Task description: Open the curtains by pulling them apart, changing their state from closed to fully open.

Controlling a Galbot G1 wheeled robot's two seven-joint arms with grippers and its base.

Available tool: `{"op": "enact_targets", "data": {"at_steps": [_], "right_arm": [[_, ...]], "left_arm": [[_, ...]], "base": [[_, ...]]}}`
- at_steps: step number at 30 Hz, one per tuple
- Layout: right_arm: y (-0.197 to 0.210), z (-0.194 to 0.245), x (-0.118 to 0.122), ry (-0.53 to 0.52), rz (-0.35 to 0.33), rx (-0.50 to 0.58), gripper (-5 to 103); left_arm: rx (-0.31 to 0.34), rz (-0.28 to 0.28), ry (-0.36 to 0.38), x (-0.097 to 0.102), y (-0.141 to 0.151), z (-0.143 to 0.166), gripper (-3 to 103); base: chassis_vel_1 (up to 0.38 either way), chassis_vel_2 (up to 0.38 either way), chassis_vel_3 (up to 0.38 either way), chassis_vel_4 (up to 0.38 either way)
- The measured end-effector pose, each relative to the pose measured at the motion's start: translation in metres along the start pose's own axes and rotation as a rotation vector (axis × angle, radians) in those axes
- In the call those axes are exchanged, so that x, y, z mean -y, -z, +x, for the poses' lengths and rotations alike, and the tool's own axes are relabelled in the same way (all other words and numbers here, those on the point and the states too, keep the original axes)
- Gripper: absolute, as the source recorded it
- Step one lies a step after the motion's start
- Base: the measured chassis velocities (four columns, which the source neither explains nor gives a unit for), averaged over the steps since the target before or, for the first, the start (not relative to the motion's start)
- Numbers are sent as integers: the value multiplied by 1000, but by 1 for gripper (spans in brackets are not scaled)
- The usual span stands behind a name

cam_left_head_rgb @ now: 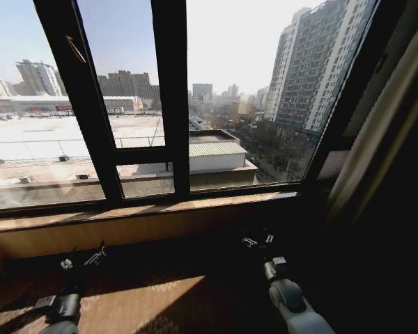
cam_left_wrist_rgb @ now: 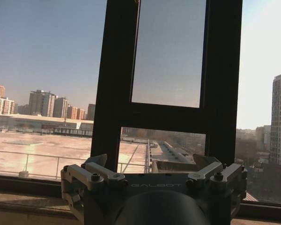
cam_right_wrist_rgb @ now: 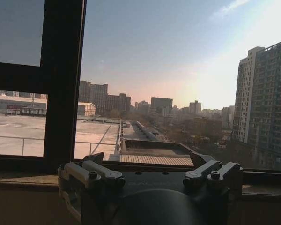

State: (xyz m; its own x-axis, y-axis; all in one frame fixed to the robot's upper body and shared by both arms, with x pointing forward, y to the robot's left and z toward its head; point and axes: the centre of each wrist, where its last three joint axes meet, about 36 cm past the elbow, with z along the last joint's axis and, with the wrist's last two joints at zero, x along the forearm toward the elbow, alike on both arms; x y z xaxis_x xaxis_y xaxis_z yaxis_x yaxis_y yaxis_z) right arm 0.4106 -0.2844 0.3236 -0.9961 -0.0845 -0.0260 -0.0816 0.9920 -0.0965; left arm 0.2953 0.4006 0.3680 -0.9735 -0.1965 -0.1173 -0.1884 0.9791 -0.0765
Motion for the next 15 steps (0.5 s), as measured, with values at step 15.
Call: {"op": "enact_targets", "data": {"at_steps": [15], "right_arm": [[0,0,0,0,0,0,100]], "left_arm": [[0,0,0,0,0,0,100]], "base": [[-1,-42,-2,47]]}}
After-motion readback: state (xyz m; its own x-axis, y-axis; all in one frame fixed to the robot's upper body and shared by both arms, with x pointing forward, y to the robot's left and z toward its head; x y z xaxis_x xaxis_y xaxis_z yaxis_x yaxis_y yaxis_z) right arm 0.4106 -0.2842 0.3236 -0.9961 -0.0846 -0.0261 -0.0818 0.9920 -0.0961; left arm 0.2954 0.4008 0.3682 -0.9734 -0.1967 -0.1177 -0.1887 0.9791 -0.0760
